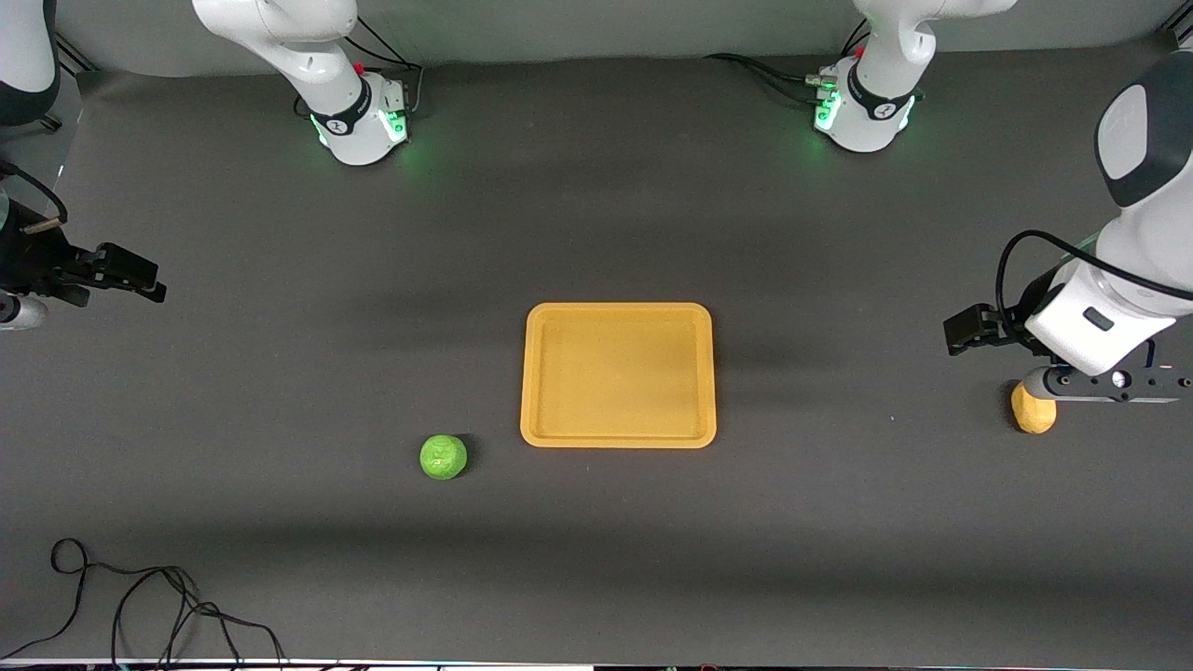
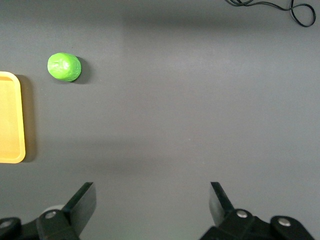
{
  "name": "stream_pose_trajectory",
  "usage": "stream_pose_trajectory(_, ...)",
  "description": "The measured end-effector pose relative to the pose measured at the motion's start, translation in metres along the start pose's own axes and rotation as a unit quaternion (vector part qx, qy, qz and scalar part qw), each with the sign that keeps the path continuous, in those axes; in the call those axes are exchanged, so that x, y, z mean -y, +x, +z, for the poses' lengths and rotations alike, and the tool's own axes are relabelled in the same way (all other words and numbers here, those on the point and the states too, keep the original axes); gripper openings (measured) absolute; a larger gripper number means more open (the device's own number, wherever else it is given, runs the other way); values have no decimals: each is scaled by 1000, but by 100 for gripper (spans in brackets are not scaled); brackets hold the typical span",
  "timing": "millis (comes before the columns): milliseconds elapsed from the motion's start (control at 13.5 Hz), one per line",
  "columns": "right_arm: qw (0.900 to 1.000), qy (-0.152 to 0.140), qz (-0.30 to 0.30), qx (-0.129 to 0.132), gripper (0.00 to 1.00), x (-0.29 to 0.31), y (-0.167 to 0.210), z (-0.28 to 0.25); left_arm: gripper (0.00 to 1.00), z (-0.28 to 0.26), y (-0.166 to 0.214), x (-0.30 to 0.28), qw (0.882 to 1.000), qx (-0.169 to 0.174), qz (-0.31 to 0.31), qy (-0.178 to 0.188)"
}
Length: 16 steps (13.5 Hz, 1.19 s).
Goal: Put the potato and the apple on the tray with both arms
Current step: 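Lower the left gripper over the yellow potato and close on it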
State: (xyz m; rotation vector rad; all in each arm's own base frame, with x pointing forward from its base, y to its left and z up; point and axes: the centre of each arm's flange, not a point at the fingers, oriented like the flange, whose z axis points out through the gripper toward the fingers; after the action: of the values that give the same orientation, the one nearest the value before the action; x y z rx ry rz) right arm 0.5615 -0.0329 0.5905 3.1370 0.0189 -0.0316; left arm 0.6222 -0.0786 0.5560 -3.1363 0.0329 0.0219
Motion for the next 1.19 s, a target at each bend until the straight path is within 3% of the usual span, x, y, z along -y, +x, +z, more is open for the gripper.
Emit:
stream_pose_trajectory(966, 1000, 0, 0, -1, 100, 0, 0, -1, 100, -2, 2, 0, 1000, -9, 0, 1)
stream_pose_trajectory(1189, 1000, 0, 0, -1, 100, 0, 0, -1, 93, 7, 11, 18, 999, -19, -1, 28)
